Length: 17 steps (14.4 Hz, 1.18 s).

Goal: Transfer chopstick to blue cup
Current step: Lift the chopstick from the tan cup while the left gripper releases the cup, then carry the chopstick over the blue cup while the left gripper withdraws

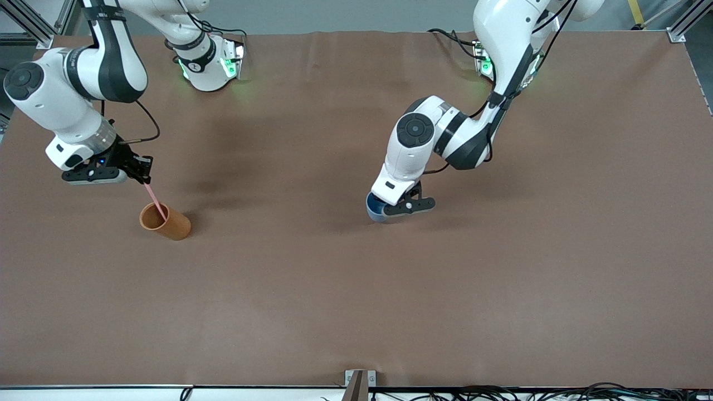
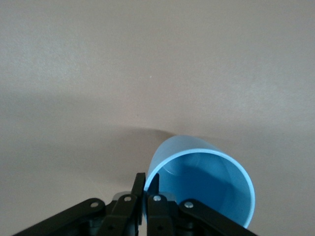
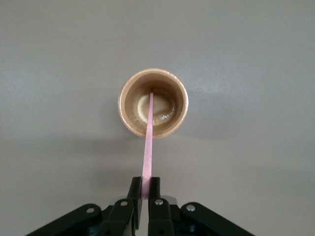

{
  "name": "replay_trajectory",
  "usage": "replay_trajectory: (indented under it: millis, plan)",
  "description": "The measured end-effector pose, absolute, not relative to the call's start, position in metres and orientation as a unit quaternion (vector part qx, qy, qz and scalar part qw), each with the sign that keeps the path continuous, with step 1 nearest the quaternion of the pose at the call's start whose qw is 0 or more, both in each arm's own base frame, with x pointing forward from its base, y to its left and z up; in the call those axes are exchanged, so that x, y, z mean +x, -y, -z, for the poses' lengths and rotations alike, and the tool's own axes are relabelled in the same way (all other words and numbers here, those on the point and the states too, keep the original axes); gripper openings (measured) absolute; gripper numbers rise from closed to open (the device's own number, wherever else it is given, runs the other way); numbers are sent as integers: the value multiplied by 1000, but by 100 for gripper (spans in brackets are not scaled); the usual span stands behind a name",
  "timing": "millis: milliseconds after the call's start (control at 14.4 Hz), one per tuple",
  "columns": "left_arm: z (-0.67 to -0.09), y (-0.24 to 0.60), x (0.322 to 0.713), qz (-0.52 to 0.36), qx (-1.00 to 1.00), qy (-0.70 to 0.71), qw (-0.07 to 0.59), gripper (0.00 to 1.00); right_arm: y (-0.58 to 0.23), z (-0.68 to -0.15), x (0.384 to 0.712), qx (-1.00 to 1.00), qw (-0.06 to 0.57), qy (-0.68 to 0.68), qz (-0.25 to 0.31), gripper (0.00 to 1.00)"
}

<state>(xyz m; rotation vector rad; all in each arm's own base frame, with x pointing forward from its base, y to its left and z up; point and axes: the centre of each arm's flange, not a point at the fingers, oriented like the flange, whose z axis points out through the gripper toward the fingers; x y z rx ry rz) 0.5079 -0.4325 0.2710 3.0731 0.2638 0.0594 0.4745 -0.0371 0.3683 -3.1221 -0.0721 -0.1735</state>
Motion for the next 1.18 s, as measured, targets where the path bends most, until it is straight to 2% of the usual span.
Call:
replay_trajectory:
  millis: [277,486,694,763,832,1110,1179]
  plan:
    - [-266,434,507,-16,996,-84,26,6,38,-387,481,-999,12,23,31,9]
    - [-262,433,507,-15,996,-85,24,13,37,-435,491,-999,19,25,-15,9]
    - [-271,436,512,-22,995,-89,31,41,37,-496,498,-999,24,22,-41,9]
    - [-280,435,515,-26,995,-92,34,48,36,-514,499,-998,24,18,-46,9]
    - [-293,432,519,-30,994,-96,36,61,34,-531,499,-998,24,17,-49,9]
    - [-404,358,559,-57,994,-78,40,99,8,-580,509,-996,22,8,-85,9]
    - [-432,324,570,-65,995,-65,38,100,-6,-586,514,-995,19,-1,-96,9]
